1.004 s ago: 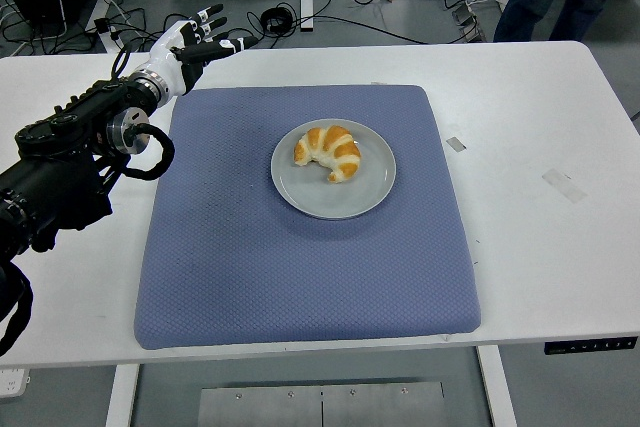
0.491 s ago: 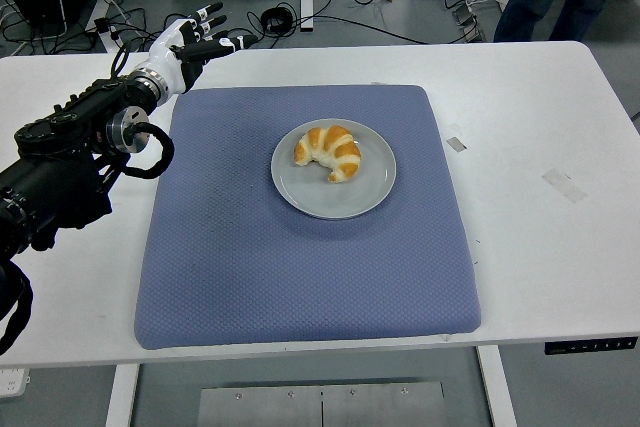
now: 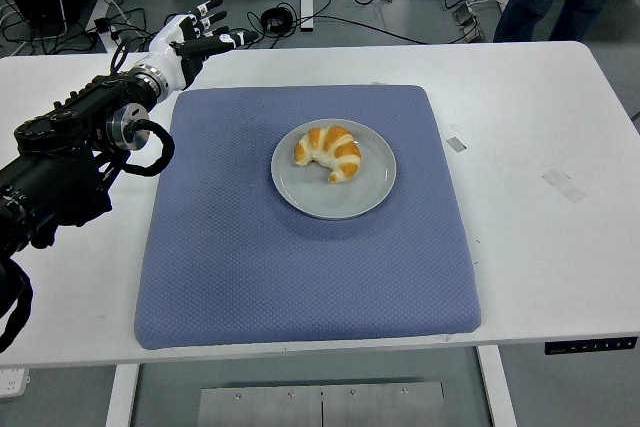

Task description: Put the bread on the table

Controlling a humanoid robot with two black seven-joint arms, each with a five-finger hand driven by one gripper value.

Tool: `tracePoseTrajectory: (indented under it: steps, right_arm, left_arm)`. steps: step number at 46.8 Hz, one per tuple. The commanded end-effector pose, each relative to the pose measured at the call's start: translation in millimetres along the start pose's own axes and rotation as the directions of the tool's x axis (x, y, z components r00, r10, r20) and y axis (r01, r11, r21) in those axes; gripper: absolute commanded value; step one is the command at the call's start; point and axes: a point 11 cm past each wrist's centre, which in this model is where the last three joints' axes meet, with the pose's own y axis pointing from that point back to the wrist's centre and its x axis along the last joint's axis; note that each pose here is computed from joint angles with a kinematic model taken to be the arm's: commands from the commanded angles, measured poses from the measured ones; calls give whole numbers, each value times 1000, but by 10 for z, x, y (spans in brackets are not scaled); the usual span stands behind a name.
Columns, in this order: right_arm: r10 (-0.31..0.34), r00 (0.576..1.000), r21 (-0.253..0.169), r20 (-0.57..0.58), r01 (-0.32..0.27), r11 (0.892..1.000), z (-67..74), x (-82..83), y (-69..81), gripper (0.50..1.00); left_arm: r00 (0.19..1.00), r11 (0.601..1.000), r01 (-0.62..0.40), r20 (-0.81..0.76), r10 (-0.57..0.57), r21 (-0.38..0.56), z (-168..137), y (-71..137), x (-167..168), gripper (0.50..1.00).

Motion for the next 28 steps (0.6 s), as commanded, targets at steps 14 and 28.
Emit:
tracePoseTrajectory:
  steps: [14,28]
  right_arm:
    - [0,1000,0,0,0,1000,0,0,0,1000]
    - [-1,1000,0,0,1,1000,0,-1,0,1000]
  left_arm:
    - [1000,999,2,-28,-3,-34,109,-19,-37,974]
    - [1000,996,20,-22,-22,-86,352,-62,-156,975]
